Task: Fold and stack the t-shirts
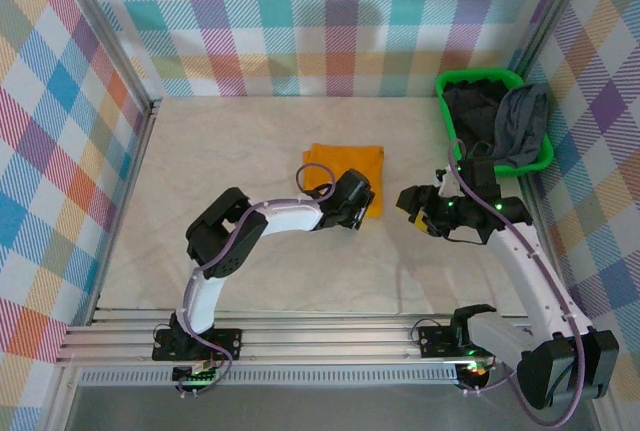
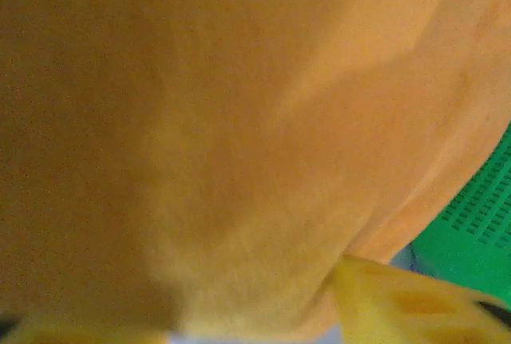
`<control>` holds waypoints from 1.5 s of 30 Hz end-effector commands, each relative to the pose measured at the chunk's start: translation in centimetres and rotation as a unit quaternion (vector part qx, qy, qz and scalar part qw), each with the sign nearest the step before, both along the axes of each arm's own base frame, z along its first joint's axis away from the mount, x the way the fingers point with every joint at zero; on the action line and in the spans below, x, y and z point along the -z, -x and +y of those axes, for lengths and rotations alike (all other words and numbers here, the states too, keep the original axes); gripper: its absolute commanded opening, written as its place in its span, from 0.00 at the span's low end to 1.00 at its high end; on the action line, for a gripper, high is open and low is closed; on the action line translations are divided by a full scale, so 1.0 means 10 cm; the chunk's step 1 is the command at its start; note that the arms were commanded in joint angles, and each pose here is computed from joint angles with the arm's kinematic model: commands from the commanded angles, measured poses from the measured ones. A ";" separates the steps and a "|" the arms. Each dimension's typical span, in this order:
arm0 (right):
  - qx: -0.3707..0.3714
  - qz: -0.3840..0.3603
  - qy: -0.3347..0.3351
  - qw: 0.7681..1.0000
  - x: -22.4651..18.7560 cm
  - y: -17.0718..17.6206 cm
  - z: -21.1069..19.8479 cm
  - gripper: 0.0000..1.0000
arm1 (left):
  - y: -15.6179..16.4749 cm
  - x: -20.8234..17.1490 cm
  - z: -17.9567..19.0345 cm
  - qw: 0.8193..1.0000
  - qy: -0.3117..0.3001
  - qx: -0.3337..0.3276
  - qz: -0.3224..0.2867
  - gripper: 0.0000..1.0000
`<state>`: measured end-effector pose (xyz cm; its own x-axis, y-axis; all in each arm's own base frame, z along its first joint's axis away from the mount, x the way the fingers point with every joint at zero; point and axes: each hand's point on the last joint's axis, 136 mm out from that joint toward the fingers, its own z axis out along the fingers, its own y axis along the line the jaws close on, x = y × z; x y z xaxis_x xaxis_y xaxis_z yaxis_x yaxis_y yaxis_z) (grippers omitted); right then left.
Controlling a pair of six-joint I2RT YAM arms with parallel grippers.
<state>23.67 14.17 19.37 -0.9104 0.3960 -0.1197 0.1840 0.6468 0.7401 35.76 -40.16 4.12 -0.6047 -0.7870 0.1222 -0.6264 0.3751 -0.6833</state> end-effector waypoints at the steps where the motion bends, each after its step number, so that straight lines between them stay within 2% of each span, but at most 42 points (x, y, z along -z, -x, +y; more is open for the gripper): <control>1: -0.006 0.010 -0.014 1.000 -0.02 0.10 0.03 0.61 | -0.18 0.21 0.16 0.999 -0.009 -0.047 -0.016 0.31; 3: -0.006 0.012 -0.016 1.000 -0.03 0.10 0.03 0.60 | -0.28 0.26 0.26 0.998 -0.004 -0.063 -0.016 0.12; 5: -0.005 0.012 -0.019 1.000 -0.04 0.09 0.04 0.59 | -0.37 0.24 0.42 0.997 -0.004 -0.076 -0.020 0.01; 6: -0.004 0.012 -0.020 1.000 -0.05 0.08 0.04 0.59 | -0.42 0.21 0.53 0.996 -0.007 -0.084 -0.021 0.00; 9: 0.000 0.008 -0.019 1.000 -0.07 0.05 0.04 0.58 | -0.57 0.10 0.96 0.994 -0.020 -0.103 -0.032 0.00; 16: 0.009 0.008 -0.019 1.000 -0.04 -0.05 0.04 0.57 | -0.98 -0.03 2.34 0.992 -0.061 -0.107 -0.041 0.00; 19: 0.013 0.014 -0.021 1.000 0.00 -0.09 0.05 0.57 | -1.30 -0.05 2.81 0.993 -0.074 -0.065 -0.066 0.00; 22: 0.017 0.016 -0.021 0.999 0.03 -0.14 0.05 0.57 | -1.52 0.03 3.28 0.992 -0.101 -0.035 -0.061 0.00; 28: 0.020 0.022 -0.016 0.999 0.07 -0.19 0.05 0.57 | -1.95 0.03 4.03 0.989 -0.114 -0.060 -0.068 0.00; 34: 0.015 0.014 -0.020 1.000 0.02 -0.22 0.07 0.57 | -2.28 0.03 4.34 0.987 -0.119 -0.078 -0.075 0.00; 38: -0.001 -0.044 -0.050 0.998 -0.23 -0.30 0.15 0.58 | -2.37 -0.13 4.28 0.987 -0.100 -0.075 -0.099 0.02; 41: -0.005 -0.119 -0.084 0.989 -0.55 -0.37 0.20 0.61 | -2.37 -0.34 4.16 0.986 -0.079 -0.078 -0.123 0.15; 44: 0.009 -0.164 -0.102 0.981 -0.72 -0.43 0.20 0.65 | -2.31 -0.58 4.00 0.985 -0.064 -0.076 -0.144 0.39; 45: 0.013 -0.169 -0.105 0.980 -0.75 -0.45 0.19 0.66 | -2.28 -0.65 3.94 0.984 -0.062 -0.071 -0.151 0.43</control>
<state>27.28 15.55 24.26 -0.8558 0.4477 -0.2592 0.0194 0.5284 0.8487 58.31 1.35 4.73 -0.4658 -0.8774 -0.1151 -0.5616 0.3936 -0.7278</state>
